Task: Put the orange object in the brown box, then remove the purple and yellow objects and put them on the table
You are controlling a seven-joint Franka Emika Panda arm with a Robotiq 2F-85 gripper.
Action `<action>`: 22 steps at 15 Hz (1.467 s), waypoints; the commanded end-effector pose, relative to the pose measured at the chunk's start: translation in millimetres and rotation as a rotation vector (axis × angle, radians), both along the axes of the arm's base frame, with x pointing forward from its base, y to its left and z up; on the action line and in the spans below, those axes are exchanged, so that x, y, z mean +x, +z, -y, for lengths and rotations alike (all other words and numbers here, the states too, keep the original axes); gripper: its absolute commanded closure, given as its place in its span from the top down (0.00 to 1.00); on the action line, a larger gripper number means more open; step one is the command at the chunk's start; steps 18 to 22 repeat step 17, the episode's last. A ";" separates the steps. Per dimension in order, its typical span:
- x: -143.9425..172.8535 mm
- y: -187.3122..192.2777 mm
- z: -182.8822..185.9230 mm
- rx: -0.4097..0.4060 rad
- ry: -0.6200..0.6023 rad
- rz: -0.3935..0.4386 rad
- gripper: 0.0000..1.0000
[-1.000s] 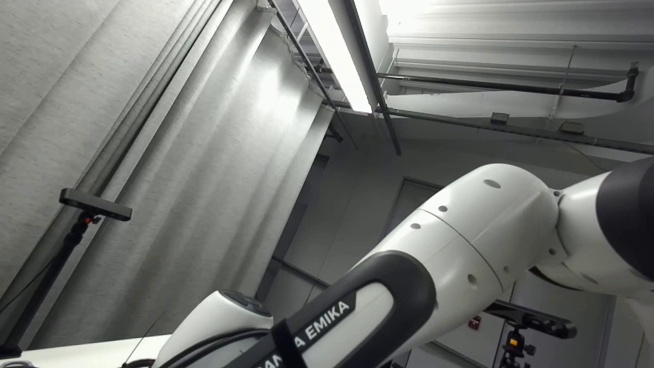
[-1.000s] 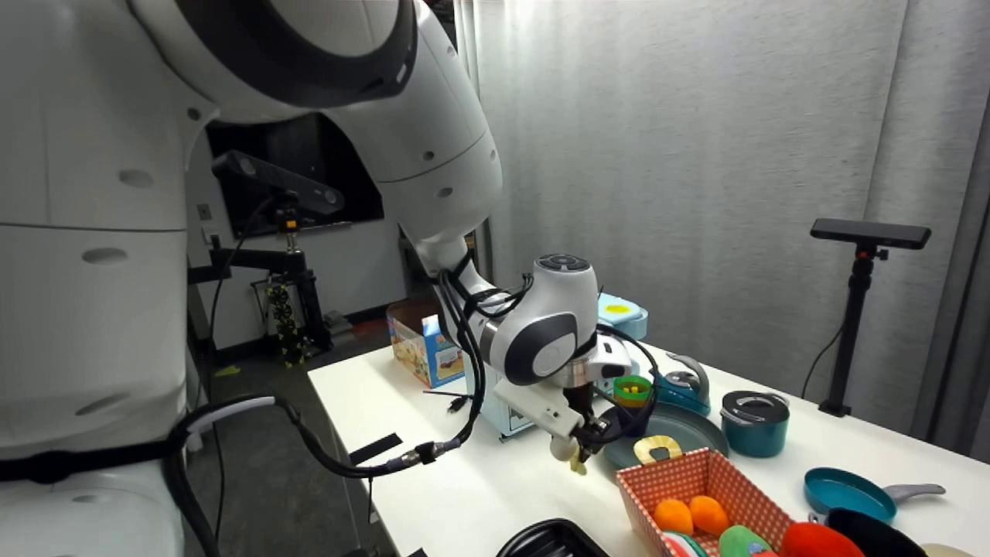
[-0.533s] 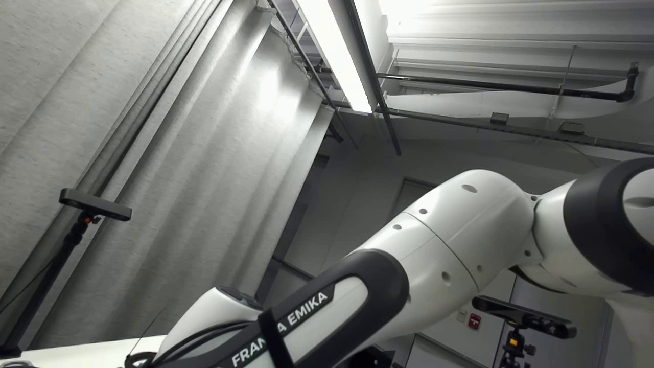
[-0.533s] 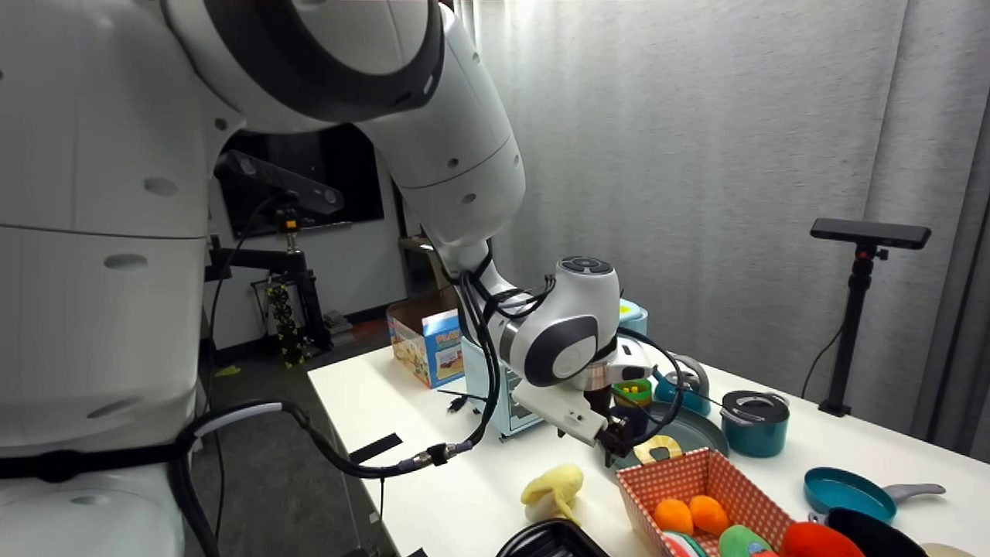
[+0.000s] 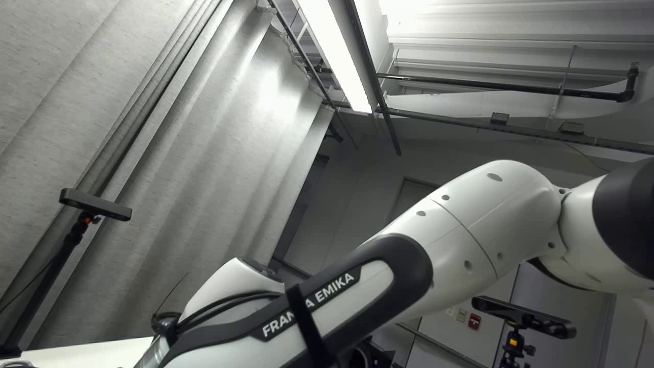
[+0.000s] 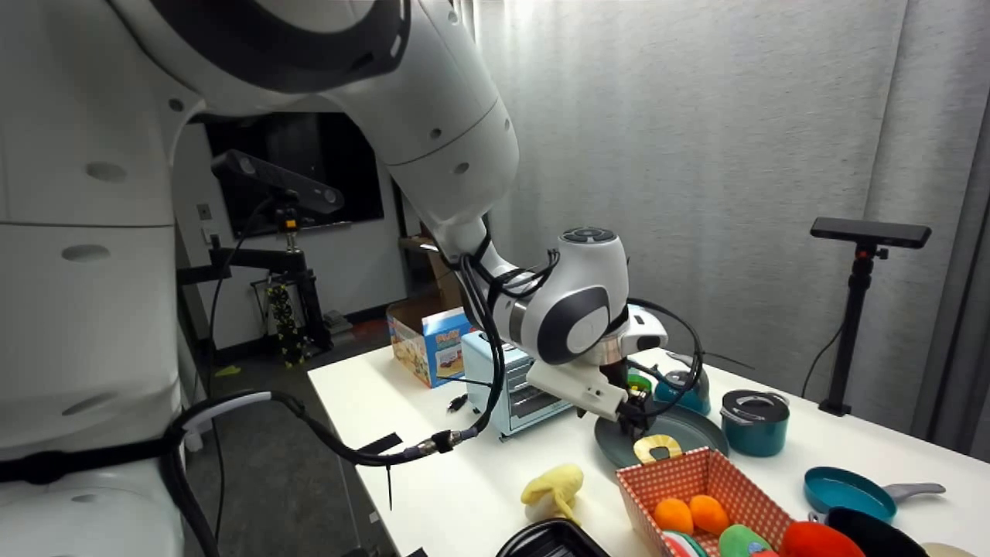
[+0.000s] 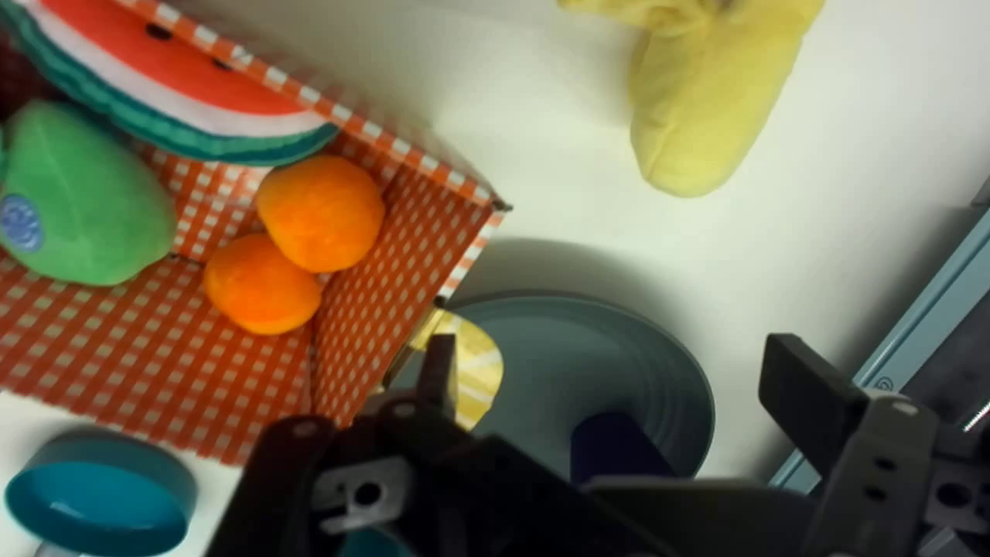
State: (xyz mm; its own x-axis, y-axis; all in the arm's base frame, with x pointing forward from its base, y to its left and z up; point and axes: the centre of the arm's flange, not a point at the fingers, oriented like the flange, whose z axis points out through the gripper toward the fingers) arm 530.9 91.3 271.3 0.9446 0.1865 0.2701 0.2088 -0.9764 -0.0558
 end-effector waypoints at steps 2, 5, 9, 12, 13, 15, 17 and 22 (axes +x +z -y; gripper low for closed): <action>-10.1 44.2 12.6 -0.074 -0.020 0.083 1.00; -12.7 54.8 25.1 -0.109 -0.045 0.104 1.00; -18.9 59.6 33.7 -0.138 -0.079 0.106 1.00; -8.9 52.3 39.5 -0.125 -0.065 0.107 1.00; -9.9 52.9 39.6 -0.126 -0.068 0.107 1.00; -10.9 53.7 39.6 -0.126 -0.068 0.108 1.00; -10.9 53.9 39.6 -0.126 -0.069 0.109 1.00; -10.9 53.9 39.6 -0.126 -0.069 0.109 1.00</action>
